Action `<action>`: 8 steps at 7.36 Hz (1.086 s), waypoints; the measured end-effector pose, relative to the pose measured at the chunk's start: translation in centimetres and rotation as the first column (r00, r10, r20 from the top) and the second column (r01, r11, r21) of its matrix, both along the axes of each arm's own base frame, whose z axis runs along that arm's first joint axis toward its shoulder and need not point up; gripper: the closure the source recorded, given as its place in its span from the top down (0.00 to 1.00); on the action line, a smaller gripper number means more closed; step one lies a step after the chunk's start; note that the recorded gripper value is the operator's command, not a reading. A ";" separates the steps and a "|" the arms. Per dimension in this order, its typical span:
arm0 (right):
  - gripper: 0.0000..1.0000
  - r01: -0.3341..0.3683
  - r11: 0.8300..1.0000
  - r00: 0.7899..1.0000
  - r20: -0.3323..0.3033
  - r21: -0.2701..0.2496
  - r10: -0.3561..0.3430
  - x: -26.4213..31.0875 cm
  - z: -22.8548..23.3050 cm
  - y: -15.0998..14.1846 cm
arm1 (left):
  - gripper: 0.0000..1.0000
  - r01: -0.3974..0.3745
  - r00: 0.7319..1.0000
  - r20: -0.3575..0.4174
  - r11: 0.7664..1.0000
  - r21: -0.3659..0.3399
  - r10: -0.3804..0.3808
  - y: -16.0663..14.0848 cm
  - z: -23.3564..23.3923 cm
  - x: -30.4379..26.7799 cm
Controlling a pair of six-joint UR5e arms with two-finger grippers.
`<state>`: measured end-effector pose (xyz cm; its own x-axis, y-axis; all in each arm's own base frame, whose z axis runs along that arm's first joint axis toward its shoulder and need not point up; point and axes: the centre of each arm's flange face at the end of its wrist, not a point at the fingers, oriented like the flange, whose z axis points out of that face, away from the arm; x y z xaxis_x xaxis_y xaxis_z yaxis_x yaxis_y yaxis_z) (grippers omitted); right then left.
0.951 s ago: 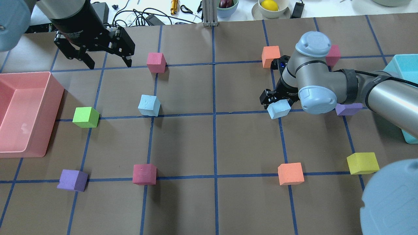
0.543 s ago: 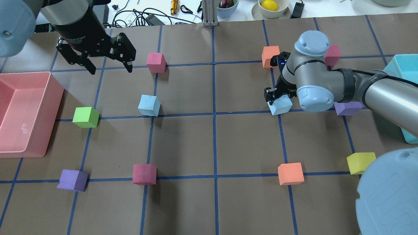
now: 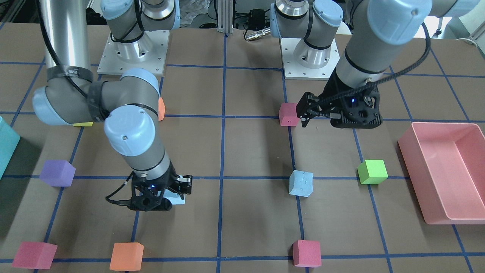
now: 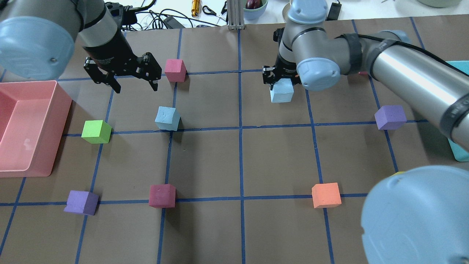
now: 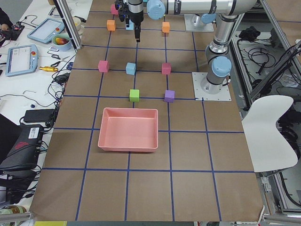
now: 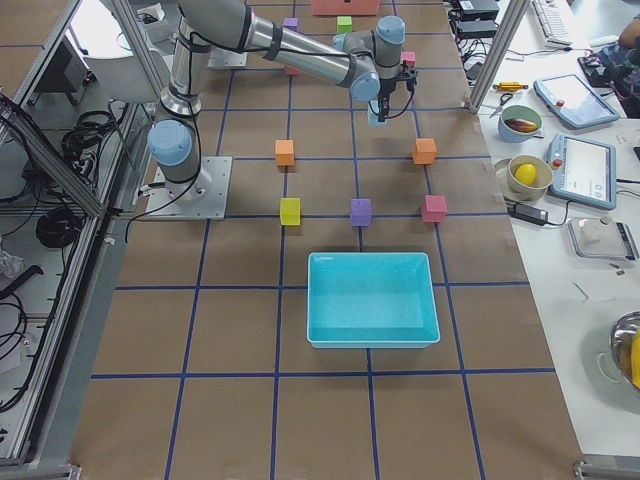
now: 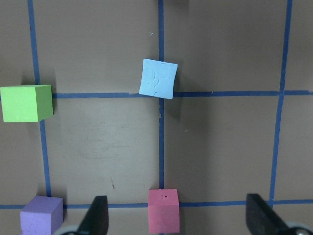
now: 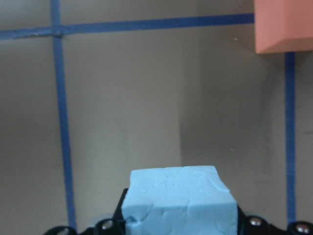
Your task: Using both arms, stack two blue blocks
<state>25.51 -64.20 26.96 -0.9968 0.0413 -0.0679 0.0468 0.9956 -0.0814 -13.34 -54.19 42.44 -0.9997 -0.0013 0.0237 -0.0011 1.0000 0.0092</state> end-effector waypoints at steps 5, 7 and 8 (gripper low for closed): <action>0.00 0.070 0.996 0.998 0.003 0.051 -0.070 9.9 -5.7 -1.1 | 1.00 0.076 0.997 0.004 0.997 0.016 -0.076 -2.9 -12.7 0.2; 1.00 0.060 0.996 0.998 -0.003 0.064 -0.060 10.8 -6.4 -0.5 | 1.00 0.092 0.996 0.007 0.996 0.012 -0.092 -3.9 -15.3 0.3; 1.00 0.056 0.996 0.998 -0.007 0.064 -0.055 10.8 -6.4 -0.5 | 1.00 0.098 0.995 0.008 0.995 0.004 -0.098 -4.6 -16.7 0.3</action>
<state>36.28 -64.66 20.51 -0.9932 0.1007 -0.0577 0.1019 0.9946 -0.0178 -13.05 -58.82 25.74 -0.9952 0.0968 0.0153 0.0970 0.9952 0.0130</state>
